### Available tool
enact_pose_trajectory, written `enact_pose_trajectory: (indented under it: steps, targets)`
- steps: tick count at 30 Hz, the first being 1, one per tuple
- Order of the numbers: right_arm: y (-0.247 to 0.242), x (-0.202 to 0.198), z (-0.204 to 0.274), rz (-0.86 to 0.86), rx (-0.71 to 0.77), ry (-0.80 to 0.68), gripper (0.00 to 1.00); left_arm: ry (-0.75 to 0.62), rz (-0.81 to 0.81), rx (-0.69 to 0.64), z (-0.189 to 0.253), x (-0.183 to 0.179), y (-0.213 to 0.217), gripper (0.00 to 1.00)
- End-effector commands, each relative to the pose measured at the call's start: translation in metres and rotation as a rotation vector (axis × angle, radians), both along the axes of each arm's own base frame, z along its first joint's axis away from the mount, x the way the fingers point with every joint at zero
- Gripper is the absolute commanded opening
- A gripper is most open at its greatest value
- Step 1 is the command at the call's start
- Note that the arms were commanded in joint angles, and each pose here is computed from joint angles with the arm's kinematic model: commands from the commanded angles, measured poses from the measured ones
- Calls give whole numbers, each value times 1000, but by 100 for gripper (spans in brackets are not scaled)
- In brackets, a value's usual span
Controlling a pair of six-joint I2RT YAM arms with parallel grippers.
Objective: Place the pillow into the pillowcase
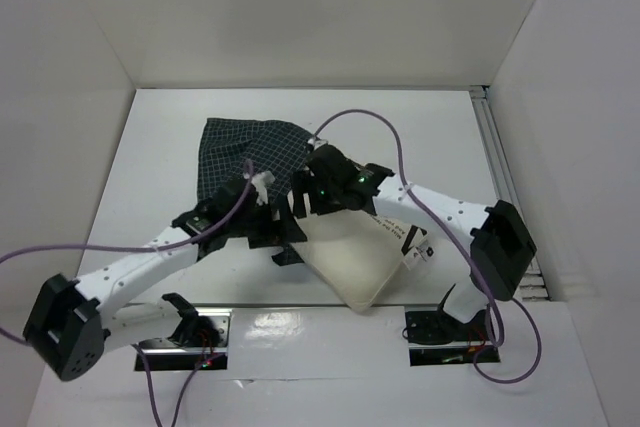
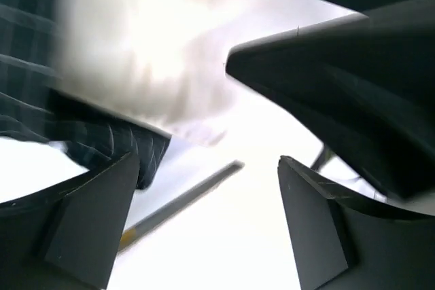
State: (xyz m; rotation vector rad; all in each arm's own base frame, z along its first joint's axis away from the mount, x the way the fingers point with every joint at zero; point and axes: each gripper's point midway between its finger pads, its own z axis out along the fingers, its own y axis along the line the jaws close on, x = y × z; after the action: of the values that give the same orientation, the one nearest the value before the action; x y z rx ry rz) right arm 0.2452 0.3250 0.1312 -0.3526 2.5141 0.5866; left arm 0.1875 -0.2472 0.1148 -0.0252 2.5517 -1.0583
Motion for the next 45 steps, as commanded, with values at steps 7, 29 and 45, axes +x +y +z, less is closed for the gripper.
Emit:
enact_pose_trajectory:
  steps: [7,29,45]
  targets:
    - [-137,113,56,-431,-78,-158,79,-176,227,193,68,60,51,81]
    - [2,-3,-18,-173,224,157,31,-15,265,547,18,218,39,74]
    - [-104,28,-34,-351,194,122,70,-300,-28,882,21,112,32,100]
